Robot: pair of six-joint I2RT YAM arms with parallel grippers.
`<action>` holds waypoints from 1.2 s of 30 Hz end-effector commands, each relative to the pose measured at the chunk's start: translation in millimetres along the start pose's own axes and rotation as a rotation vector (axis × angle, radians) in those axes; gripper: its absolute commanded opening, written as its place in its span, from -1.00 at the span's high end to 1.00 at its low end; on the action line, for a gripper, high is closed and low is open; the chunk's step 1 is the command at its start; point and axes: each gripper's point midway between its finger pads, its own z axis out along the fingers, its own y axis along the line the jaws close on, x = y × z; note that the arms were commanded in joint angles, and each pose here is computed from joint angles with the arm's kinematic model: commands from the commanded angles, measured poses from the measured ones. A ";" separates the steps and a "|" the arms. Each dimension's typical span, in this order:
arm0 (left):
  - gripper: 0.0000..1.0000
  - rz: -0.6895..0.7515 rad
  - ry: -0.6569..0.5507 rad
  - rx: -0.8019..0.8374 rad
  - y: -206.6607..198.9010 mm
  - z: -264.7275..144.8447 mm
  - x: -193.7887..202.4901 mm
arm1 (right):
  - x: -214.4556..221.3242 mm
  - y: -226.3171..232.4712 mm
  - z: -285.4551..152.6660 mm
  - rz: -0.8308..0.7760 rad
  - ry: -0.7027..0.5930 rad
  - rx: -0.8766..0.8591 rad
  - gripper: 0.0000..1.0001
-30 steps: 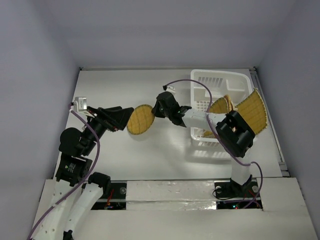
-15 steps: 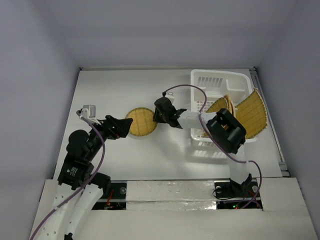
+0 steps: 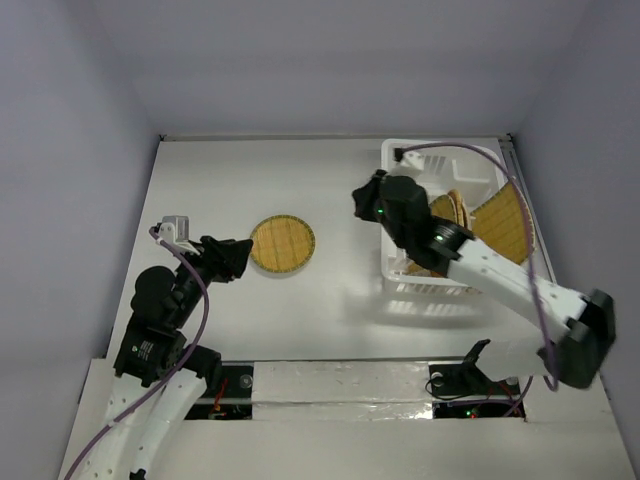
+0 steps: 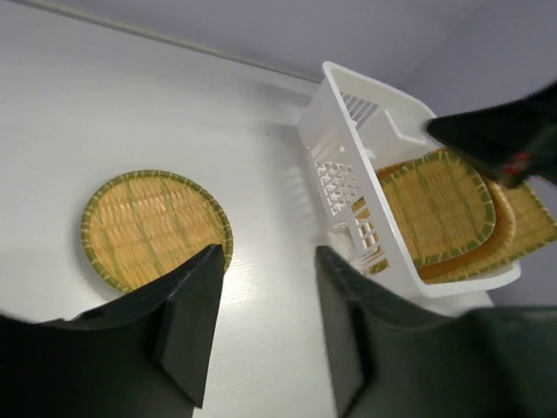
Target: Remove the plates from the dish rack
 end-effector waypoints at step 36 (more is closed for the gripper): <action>0.36 0.016 -0.037 0.058 -13.4 -6.6 -7.2 | 4.9 -191.4 -151.1 0.071 -0.092 0.660 0.25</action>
